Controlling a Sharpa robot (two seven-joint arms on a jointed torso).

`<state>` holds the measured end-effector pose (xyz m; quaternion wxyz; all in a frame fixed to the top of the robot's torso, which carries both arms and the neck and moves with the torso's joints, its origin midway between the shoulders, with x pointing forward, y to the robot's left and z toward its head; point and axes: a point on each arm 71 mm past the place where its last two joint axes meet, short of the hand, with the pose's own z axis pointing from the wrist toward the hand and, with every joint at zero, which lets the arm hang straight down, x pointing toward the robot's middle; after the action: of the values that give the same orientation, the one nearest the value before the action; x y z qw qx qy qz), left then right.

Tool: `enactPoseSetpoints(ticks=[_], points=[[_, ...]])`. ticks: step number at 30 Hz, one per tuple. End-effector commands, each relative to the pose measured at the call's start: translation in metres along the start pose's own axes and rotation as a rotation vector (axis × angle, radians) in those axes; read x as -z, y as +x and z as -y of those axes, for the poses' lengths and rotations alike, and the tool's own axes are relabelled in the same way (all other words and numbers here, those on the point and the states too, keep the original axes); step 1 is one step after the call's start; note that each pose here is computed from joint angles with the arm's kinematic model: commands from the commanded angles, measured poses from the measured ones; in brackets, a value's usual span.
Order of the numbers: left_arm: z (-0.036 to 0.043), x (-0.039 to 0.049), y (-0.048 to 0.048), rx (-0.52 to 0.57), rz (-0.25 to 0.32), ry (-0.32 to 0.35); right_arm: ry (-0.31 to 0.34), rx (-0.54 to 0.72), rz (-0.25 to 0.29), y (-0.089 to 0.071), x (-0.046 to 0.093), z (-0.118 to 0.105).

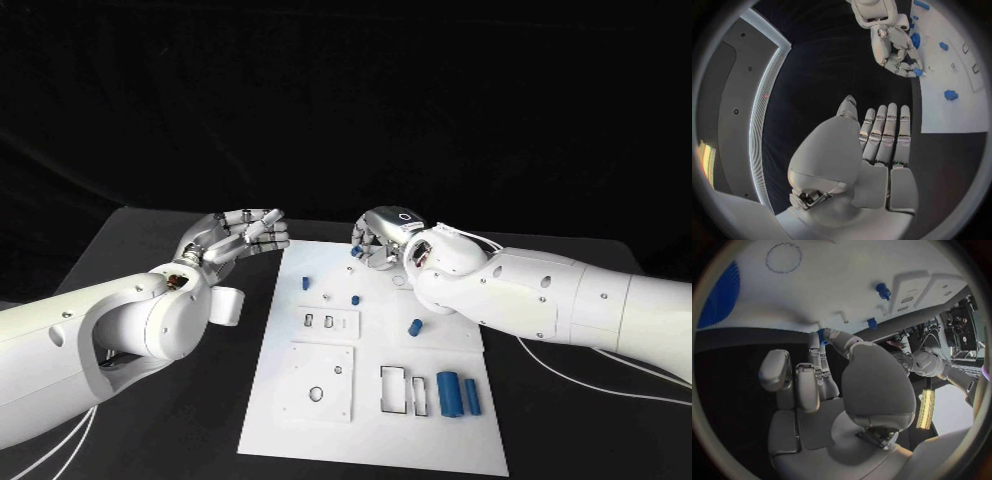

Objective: Assemble the parts on the task board

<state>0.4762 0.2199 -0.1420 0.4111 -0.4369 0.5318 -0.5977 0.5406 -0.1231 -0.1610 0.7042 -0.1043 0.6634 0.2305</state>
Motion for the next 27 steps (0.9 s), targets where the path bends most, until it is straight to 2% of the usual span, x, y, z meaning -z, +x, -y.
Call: enactPoseSetpoints(ticks=[1, 22, 27], points=[[0.0013, -0.0006, 0.0012, 0.005, -0.009, 0.007, 0.004, 0.019, -0.031, 0.0056, 0.0024, 0.0007], [0.0014, -0.0003, 0.0001, 0.004, -0.006, 0.007, 0.016, 0.009, -0.026, 0.0052, 0.0018, 0.0049], [0.0014, -0.0004, -0.0005, 0.003, -0.005, 0.007, 0.021, 0.005, -0.019, 0.0034, 0.0058, 0.0089]])
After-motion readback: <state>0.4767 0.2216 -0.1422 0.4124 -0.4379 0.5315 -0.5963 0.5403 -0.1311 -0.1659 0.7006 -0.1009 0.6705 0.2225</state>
